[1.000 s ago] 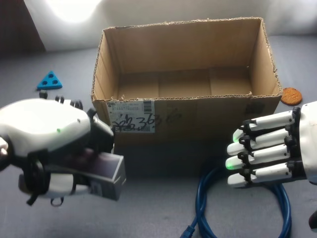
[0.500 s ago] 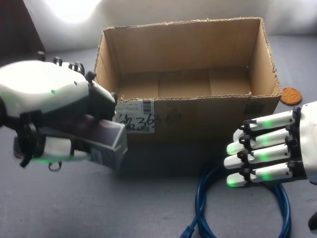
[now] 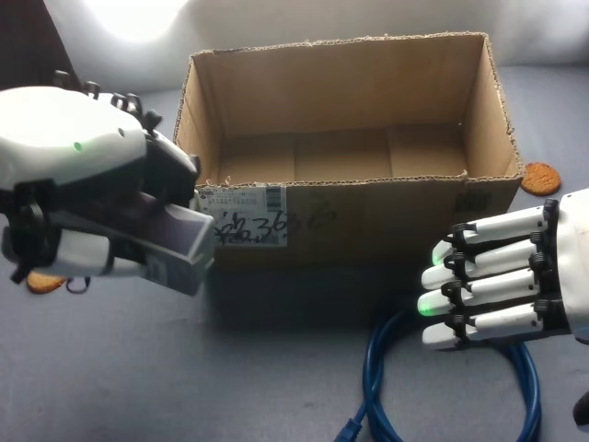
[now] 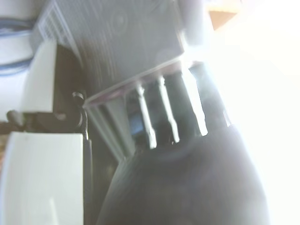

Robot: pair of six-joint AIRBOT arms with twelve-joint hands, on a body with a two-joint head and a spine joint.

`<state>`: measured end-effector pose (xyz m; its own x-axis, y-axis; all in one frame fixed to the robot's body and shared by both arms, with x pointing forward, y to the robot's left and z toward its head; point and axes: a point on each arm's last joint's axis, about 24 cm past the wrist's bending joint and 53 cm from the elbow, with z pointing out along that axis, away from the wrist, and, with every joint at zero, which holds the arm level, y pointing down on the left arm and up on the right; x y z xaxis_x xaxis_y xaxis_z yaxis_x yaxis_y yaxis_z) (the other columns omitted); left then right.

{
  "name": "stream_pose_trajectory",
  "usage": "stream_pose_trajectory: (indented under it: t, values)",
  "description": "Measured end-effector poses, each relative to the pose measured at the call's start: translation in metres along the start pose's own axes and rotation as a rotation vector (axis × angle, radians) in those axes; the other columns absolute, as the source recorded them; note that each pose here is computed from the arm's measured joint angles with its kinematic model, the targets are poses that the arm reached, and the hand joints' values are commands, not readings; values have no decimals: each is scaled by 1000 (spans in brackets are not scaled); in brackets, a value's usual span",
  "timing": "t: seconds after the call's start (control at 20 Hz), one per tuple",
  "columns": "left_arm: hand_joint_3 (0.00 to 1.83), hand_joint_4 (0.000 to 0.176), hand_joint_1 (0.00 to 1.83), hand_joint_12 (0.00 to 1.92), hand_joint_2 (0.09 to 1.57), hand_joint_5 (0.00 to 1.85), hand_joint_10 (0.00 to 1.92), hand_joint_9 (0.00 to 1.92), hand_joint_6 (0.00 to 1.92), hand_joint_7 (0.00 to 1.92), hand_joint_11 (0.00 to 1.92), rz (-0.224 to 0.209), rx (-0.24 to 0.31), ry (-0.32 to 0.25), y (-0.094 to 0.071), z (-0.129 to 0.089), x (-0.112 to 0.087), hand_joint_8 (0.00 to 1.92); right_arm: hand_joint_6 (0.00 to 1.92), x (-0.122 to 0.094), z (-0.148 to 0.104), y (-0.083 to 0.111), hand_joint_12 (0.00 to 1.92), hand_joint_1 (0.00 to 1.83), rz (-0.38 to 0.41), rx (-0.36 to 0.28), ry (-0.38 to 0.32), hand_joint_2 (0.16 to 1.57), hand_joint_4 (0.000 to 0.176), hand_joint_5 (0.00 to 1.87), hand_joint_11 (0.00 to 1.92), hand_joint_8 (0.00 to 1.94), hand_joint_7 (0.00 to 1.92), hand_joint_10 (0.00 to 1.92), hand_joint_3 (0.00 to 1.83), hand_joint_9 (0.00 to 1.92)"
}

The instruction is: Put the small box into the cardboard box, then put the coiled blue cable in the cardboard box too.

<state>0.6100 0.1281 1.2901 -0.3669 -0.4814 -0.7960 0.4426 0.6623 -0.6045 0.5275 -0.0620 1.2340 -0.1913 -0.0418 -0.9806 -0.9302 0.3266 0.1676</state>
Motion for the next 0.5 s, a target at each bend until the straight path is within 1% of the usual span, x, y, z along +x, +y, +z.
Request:
stream_pose_trajectory:
  t: [0.05, 0.1, 0.15, 0.2, 0.3, 0.4, 0.45, 0.5]
  values:
    - [0, 0, 1242, 1674, 1186, 863, 1334, 573, 1023, 872, 183, -6, -25, -6, 10, 3, -2, 1349, 0, 0, 0, 0, 660, 580, 0, 0, 0, 1037, 0, 263, 0, 0, 222, 0, 4, 224]
    - [0, 0, 1215, 1644, 1185, 855, 1241, 573, 1040, 863, 184, -17, -46, -8, 20, 5, -3, 1360, 0, 0, 0, 0, 656, 572, 1, 1, 0, 1036, 0, 250, 0, 0, 217, 0, 3, 220]
    - [1, 0, 1316, 1653, 1209, 832, 1506, 570, 1060, 858, 189, -33, -62, -10, 28, 6, -5, 1353, 0, 0, 0, 0, 654, 570, 1, 1, 0, 1034, 0, 245, 0, 0, 215, 0, 2, 220]
    - [0, 0, 1339, 1649, 1208, 836, 1547, 584, 1052, 870, 199, -42, -78, -23, 35, 6, -11, 1328, 0, 0, 0, 0, 652, 562, -1, 2, 1, 1032, 0, 239, 0, 0, 215, 1, 1, 223]
    - [0, 0, 1346, 1638, 1206, 832, 1559, 588, 1047, 884, 172, -44, -98, -61, 46, 6, -26, 1310, 0, 0, 0, 0, 647, 580, 1, 1, -1, 1034, 0, 239, 0, 2, 222, 2, 2, 224]
    - [2, 0, 1343, 1646, 1214, 815, 1579, 576, 1064, 865, 160, -45, -98, -93, 48, 6, -39, 1342, 4, 0, 0, 0, 653, 570, 0, 0, 0, 1040, 0, 249, 0, 5, 230, 3, 4, 231]
    - [0, 0, 1238, 1658, 1189, 860, 1328, 572, 1026, 862, 172, -48, -94, -108, 48, 6, -46, 1356, 0, 0, 0, 0, 645, 549, 1, 1, -1, 1035, 0, 215, 0, 0, 203, 0, 1, 215]
    - [0, 0, 1238, 1658, 1189, 860, 1328, 572, 1026, 862, 172, -48, -93, -110, 48, 6, -48, 1356, 0, 0, 0, 0, 645, 549, 1, 1, -1, 1035, 0, 215, 0, 0, 203, 0, 1, 215]
